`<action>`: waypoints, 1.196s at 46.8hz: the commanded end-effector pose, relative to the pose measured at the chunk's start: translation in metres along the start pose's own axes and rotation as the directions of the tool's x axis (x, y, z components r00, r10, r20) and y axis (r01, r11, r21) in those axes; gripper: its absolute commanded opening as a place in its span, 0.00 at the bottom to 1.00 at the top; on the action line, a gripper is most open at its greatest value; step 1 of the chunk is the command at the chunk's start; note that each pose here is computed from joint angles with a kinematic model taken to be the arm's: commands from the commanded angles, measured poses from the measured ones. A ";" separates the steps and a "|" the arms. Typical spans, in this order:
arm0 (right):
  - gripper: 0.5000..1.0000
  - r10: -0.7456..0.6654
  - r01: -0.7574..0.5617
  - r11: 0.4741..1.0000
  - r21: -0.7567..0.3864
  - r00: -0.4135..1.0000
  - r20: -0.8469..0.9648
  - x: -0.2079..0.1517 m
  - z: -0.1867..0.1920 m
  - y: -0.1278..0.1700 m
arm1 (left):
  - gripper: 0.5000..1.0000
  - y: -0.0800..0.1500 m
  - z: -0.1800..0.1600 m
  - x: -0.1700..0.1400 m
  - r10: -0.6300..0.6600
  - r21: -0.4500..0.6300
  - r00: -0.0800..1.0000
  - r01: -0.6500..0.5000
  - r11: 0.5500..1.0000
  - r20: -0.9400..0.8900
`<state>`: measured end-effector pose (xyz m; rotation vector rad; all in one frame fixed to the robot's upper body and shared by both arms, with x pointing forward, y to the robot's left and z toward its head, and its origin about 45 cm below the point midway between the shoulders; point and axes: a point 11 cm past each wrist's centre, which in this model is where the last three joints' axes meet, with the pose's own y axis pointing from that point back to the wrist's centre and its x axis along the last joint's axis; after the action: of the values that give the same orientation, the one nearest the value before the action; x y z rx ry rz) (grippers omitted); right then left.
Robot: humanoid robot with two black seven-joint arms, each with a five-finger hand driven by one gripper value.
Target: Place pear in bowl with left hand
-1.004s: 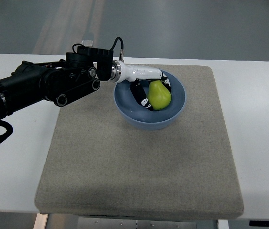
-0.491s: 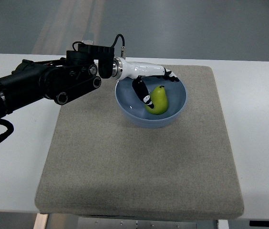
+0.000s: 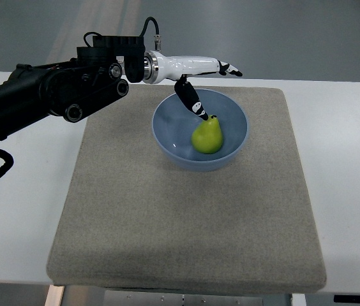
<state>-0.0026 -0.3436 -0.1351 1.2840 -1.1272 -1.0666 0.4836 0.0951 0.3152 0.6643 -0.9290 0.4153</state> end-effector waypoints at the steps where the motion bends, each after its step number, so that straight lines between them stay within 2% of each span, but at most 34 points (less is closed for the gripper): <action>1: 0.85 0.000 0.000 1.000 0.000 1.000 0.000 0.000 0.000 0.000 | 0.92 0.005 -0.009 0.008 0.049 0.021 0.999 -0.050 0.999 0.010; 8: 0.85 0.000 0.000 1.000 0.000 1.000 0.000 0.000 0.000 0.000 | 0.92 0.018 -0.039 0.025 0.158 0.103 0.987 -0.157 0.982 0.001; 14: 0.85 0.000 0.000 1.000 0.000 1.000 0.000 0.000 0.000 0.000 | 0.92 0.030 -0.062 0.038 0.260 0.168 0.959 -0.240 0.956 -0.113; 26: 0.85 0.000 0.000 1.000 0.000 1.000 0.000 0.000 0.000 0.000 | 0.92 0.063 -0.116 0.055 0.455 0.328 0.836 -0.356 0.875 -0.307; 33: 0.85 0.000 0.000 1.000 0.000 1.000 0.000 0.000 0.000 0.000 | 0.92 0.070 -0.139 0.029 0.494 0.385 0.772 -0.347 0.855 -0.401; 43: 0.85 -0.001 0.001 1.000 0.000 1.000 0.000 0.000 0.000 0.000 | 0.91 0.082 -0.159 0.020 0.564 0.447 0.681 -0.368 0.815 -0.467; 52: 0.85 0.000 0.000 1.000 0.000 1.000 0.000 0.000 0.000 0.000 | 0.91 0.089 -0.167 0.023 0.651 0.495 0.533 -0.425 0.758 -0.540; 56: 0.85 0.000 0.000 1.000 0.002 1.000 0.000 0.000 0.000 0.000 | 0.91 0.087 -0.173 0.005 0.669 0.523 0.468 -0.417 0.743 -0.578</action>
<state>-0.0024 -0.3436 -0.1351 1.2846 -1.1277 -1.0664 0.5414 0.2750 0.2900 0.4002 -0.2913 1.3268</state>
